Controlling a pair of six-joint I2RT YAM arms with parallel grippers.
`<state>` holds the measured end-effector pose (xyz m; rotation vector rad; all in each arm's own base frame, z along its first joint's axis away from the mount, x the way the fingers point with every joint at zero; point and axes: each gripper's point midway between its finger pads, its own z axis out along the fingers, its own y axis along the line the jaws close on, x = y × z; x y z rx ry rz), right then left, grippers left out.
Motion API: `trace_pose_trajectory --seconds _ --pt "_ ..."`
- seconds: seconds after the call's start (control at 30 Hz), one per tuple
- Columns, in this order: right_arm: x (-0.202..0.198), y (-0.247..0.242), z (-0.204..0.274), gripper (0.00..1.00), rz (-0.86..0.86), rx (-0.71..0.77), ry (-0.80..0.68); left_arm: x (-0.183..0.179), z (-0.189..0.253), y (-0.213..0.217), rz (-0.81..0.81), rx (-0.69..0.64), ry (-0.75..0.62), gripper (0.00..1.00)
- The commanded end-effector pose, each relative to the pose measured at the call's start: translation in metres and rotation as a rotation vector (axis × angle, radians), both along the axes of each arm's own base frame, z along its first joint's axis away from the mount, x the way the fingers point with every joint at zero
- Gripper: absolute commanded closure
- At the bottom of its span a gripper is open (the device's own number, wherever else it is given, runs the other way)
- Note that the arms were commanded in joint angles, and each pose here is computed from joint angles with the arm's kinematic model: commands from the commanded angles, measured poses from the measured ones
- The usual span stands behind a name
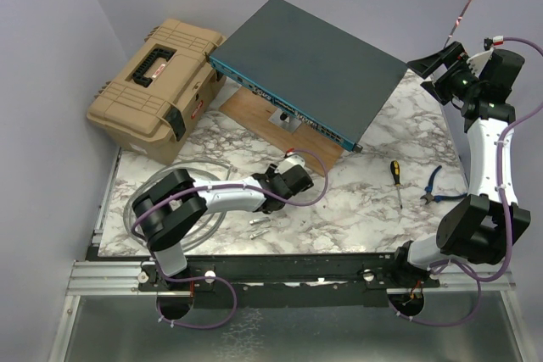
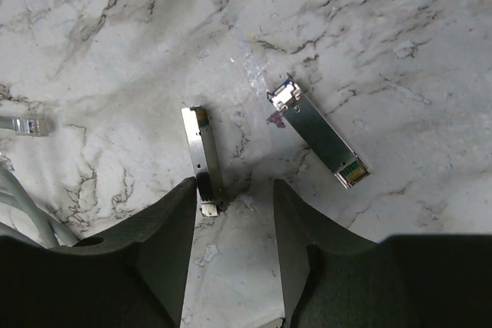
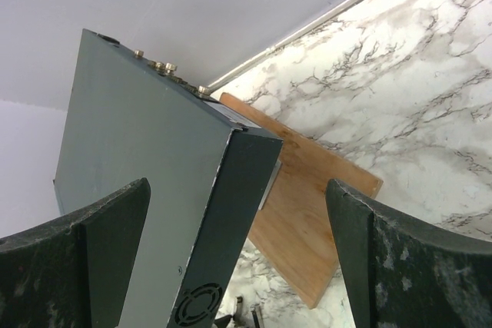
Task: Insert the plug into the switch port
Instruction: Pick up the connector from the center of the board.
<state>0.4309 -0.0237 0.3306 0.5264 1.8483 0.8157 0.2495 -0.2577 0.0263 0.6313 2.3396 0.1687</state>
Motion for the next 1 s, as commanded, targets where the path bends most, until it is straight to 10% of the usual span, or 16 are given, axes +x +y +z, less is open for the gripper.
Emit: trace_pose_trajectory --seconds 0.0,0.63,0.97 --pt "-0.002 0.002 0.005 0.00 0.013 0.007 -0.023 -0.016 0.000 0.000 -0.005 -0.070 0.072 0.54" --pt "-0.003 0.003 0.005 0.00 0.019 0.012 -0.024 -0.007 -0.008 0.006 0.052 -0.275 0.131 0.56" --pt "-0.005 0.004 0.013 0.00 0.025 -0.008 -0.043 0.000 -0.013 0.019 0.097 -0.320 0.153 0.90"
